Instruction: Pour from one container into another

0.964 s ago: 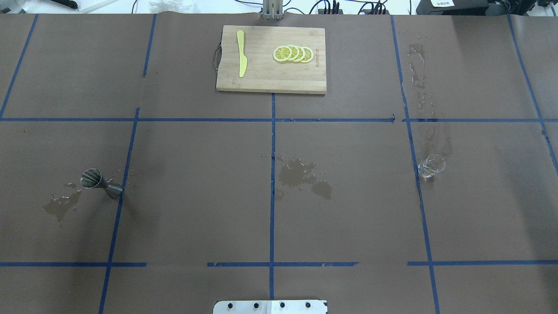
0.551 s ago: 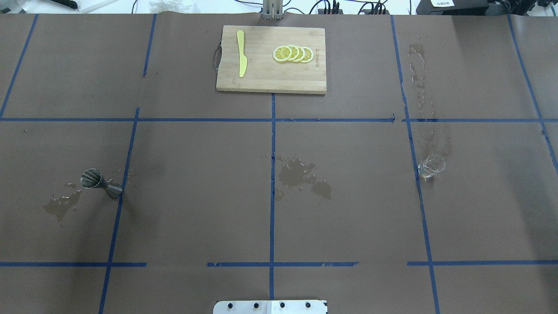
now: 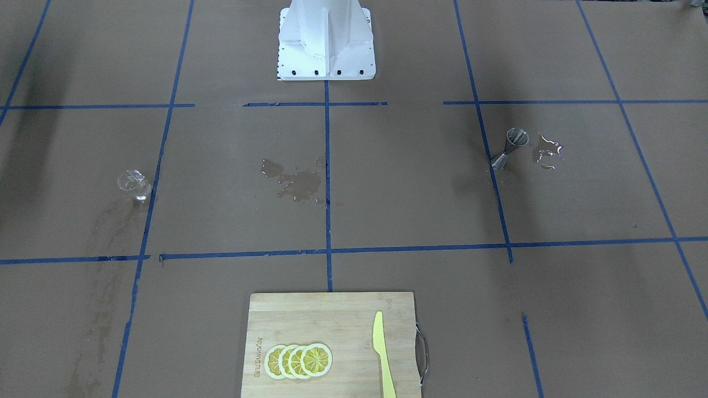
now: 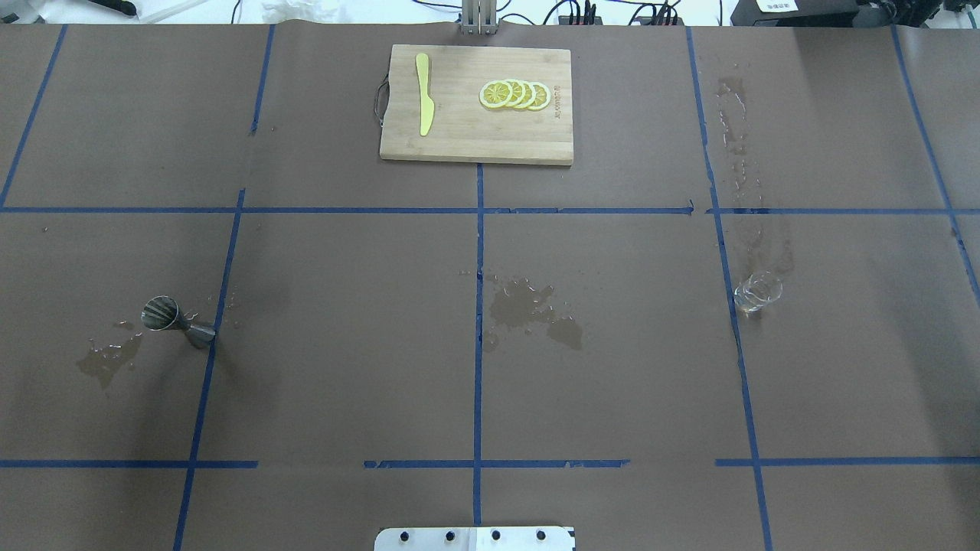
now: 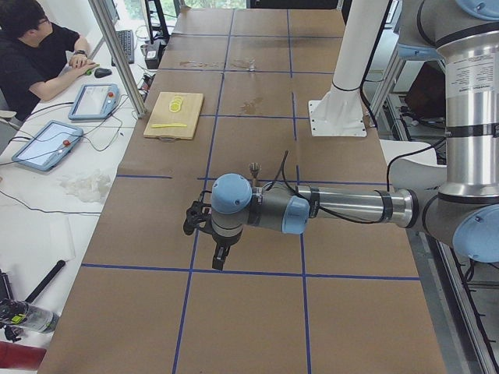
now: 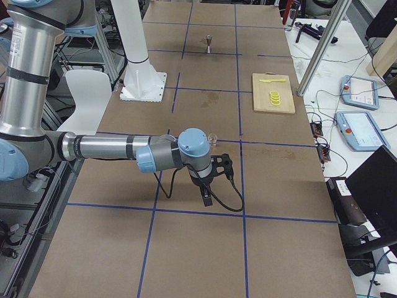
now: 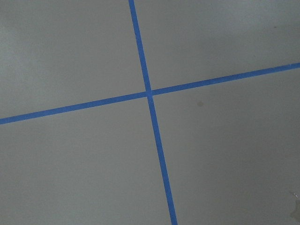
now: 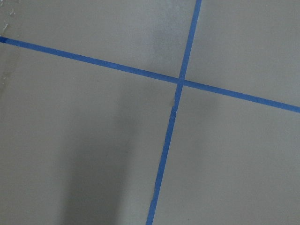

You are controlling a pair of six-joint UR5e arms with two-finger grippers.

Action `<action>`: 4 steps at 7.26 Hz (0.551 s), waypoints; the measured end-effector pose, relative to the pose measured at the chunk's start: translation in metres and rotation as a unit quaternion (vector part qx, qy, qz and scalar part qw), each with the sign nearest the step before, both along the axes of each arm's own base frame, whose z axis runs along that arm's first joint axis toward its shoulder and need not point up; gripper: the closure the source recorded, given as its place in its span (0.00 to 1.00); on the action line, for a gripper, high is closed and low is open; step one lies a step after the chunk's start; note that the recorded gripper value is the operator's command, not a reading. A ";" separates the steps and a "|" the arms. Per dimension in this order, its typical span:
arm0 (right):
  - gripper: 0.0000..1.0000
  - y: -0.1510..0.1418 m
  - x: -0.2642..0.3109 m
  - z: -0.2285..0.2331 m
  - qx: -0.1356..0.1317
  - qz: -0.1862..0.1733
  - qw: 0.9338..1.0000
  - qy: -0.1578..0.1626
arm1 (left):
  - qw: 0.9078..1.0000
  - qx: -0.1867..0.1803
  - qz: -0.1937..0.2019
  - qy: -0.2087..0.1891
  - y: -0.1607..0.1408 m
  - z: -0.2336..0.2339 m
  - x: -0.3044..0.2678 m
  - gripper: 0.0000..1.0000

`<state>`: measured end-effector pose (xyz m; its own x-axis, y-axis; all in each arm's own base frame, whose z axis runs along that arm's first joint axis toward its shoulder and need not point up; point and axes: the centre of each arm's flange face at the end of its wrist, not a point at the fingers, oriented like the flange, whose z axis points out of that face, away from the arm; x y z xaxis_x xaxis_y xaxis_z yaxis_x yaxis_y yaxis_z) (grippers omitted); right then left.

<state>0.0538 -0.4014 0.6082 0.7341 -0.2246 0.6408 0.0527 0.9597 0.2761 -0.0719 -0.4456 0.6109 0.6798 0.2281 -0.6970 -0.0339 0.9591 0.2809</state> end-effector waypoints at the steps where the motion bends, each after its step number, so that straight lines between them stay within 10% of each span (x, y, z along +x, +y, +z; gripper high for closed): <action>1: 0.00 -0.004 0.000 0.000 0.007 0.000 1.000 -0.001 | 1.000 0.025 0.000 0.000 -0.002 -0.003 0.000 0.00; 4: 0.00 -0.015 -0.001 0.000 0.014 0.000 1.000 -0.002 | 0.993 0.120 -0.003 -0.002 -0.011 -0.011 -0.001 0.00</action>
<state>0.0529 -0.4168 0.6077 0.7312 -0.2413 0.6381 0.0503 0.9519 0.3024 -0.0726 -0.4565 0.6002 0.6845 0.3837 -0.6199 -0.0303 0.8645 0.5017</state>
